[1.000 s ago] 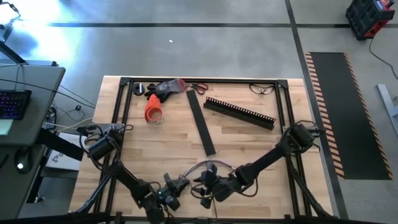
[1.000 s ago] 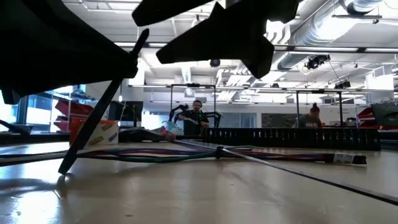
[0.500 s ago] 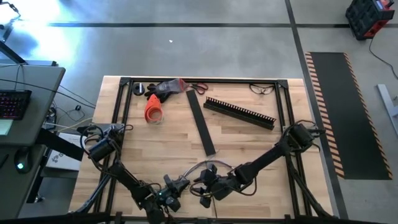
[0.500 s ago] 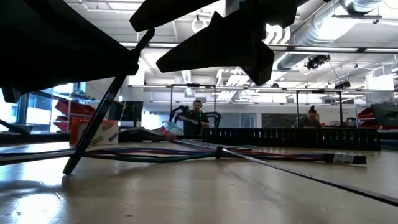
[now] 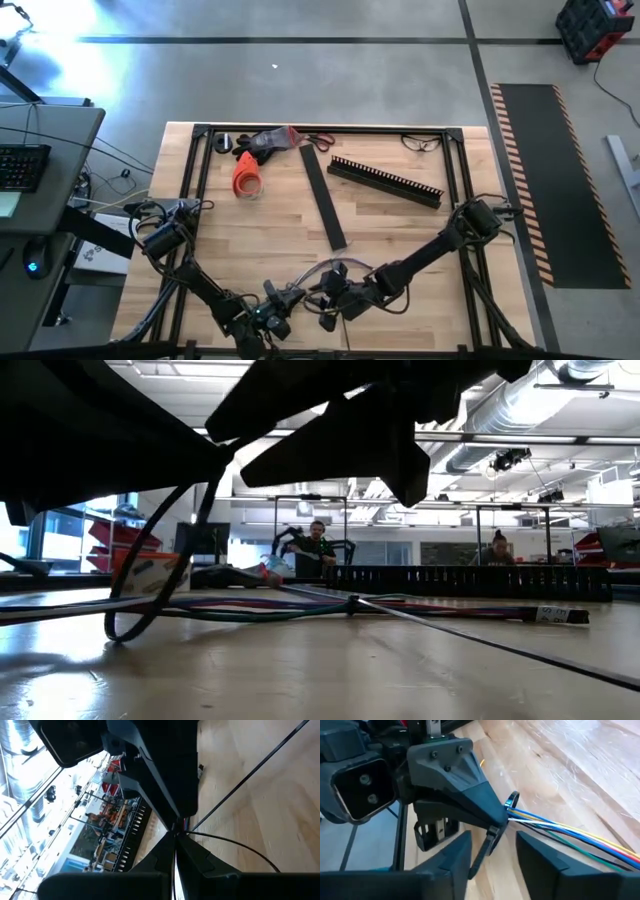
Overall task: Ziptie cables
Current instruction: Wrap the black zip tie on the cable
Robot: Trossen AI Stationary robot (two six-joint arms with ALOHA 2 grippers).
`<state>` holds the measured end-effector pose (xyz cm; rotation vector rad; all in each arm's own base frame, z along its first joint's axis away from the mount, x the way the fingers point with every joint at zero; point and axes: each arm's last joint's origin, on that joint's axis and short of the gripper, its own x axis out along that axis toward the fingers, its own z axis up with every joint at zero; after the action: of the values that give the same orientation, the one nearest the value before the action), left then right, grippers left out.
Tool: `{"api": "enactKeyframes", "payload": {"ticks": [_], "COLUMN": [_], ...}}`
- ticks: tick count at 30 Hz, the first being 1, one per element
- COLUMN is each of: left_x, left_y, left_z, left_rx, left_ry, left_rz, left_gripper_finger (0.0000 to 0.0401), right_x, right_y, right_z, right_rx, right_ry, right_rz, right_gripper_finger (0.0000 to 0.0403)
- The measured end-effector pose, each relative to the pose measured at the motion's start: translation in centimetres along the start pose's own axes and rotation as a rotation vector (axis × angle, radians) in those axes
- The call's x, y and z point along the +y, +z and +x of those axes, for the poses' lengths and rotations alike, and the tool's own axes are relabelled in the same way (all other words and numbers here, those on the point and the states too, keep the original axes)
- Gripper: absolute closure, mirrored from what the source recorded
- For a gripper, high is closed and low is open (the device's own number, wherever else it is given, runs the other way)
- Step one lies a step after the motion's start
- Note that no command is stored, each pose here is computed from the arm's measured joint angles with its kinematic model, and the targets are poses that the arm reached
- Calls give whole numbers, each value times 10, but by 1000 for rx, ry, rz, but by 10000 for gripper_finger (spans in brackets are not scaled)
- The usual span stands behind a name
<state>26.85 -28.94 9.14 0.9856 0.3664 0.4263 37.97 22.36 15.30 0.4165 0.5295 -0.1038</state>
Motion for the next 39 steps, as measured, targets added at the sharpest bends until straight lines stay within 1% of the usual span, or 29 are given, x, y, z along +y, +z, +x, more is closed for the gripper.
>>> {"api": "enactKeyframes", "payload": {"ticks": [2, 7, 9, 12, 14, 18, 20, 23, 25, 27, 33, 39], "left_x": [0, 0, 0, 0, 0, 13, 21, 33, 39, 40, 39, 41], "left_y": [0, 0, 0, 0, 1, 10, 12, 10, 9, 6, 3, 6], "left_z": [0, 0, 0, 0, 0, -2, -4, -3, 0, 4, 15, 18], "left_rx": [-1, -5, -5, -5, -14, -53, -56, -30, -1, 27, 46, 36], "left_ry": [-2, -12, -12, -13, -34, -129, -177, -259, -295, -329, -439, -413], "left_rz": [0, -9, -37, -77, -85, -169, -192, -218, -258, -278, -296, -323], "left_gripper_finger": [401, 401, 401, 400, 392, 359, 338, 308, 292, 283, 282, 296], "right_x": [-1, -2, -1, 0, 0, 1, 1, 1, 2, 3, 4, 6], "right_y": [-1, -2, -2, -3, -5, -6, -6, -6, -6, -6, -5, -4], "right_z": [0, 0, 0, -2, -3, -3, -3, -3, -3, -3, -3, -3], "right_rx": [7, 16, 15, -6, -7, -6, -3, 6, 13, 19, 15, 18], "right_ry": [-6, -17, -18, -44, -54, -52, -50, -40, -29, -12, 12, 45], "right_rz": [-4, -32, -70, -80, -100, -106, -109, -117, -146, -184, -299, -369], "right_gripper_finger": [294, 382, 395, 398, 400, 401, 401, 402, 402, 402, 403, 403]}}
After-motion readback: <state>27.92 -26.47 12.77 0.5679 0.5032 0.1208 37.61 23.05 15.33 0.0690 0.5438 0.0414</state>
